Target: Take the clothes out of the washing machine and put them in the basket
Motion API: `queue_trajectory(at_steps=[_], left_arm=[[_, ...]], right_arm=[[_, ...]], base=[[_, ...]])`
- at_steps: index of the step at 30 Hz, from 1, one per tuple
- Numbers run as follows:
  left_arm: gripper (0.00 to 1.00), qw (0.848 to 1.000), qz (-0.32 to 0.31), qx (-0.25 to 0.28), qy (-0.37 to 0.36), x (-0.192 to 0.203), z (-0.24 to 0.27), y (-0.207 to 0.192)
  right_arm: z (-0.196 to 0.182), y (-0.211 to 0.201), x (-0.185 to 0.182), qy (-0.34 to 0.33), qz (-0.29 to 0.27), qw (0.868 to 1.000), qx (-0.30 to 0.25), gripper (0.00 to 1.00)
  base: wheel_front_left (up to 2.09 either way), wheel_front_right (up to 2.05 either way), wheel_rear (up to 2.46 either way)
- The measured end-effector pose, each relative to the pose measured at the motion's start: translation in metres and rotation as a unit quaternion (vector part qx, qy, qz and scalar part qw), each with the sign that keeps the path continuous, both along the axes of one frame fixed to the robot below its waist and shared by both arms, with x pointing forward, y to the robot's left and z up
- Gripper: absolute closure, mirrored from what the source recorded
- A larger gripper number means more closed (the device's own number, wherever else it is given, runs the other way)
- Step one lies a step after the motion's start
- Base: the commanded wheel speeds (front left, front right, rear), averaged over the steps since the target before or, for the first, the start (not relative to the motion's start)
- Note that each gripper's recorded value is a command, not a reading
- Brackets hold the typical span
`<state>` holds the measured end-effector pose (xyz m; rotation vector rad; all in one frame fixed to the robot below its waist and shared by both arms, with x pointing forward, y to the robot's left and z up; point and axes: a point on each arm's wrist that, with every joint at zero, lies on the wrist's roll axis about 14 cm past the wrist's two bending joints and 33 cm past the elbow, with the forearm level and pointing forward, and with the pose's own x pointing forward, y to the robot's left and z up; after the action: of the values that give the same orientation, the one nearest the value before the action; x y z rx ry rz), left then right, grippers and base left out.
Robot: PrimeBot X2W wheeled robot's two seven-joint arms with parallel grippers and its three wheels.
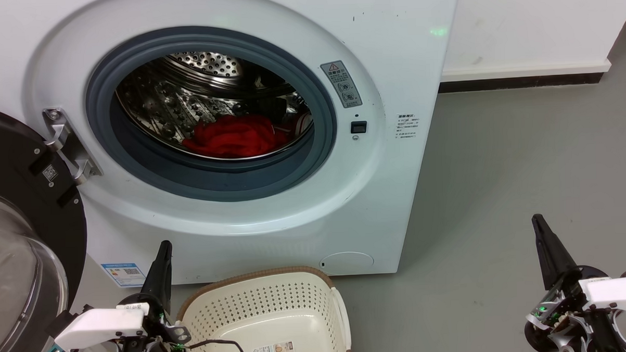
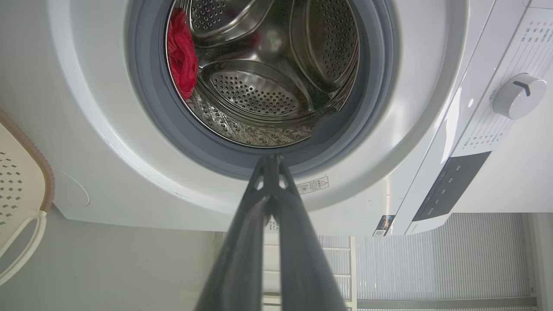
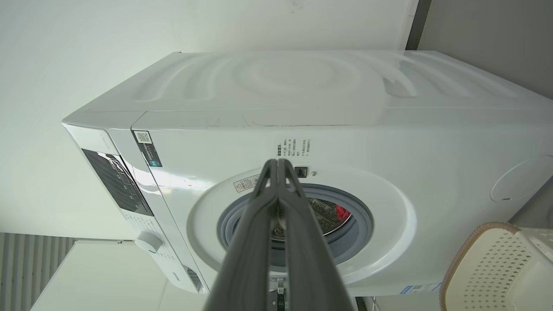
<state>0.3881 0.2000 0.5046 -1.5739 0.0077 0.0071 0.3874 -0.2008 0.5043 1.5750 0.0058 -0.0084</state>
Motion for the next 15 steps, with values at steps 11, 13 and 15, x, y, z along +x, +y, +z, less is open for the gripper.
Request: queue_trajectory(at_steps=[11, 13, 15], left_arm=[[1.0, 1.0, 0.0, 0.0, 0.0, 0.0, 0.0, 0.0], [1.0, 1.0, 0.0, 0.0, 0.0, 0.0, 0.0, 0.0], [1.0, 1.0, 0.0, 0.0, 0.0, 0.0, 0.0, 0.0]], right_arm=[[0.0, 0.0, 0.0, 0.0, 0.0, 1.0, 0.0, 1.0], [0.0, 0.0, 0.0, 0.0, 0.0, 1.0, 0.0, 1.0], [0.0, 0.0, 0.0, 0.0, 0.0, 1.0, 0.0, 1.0]], base=[[0.0, 0.0, 0.0], [0.0, 0.0, 0.0], [0.0, 0.0, 0.0]])
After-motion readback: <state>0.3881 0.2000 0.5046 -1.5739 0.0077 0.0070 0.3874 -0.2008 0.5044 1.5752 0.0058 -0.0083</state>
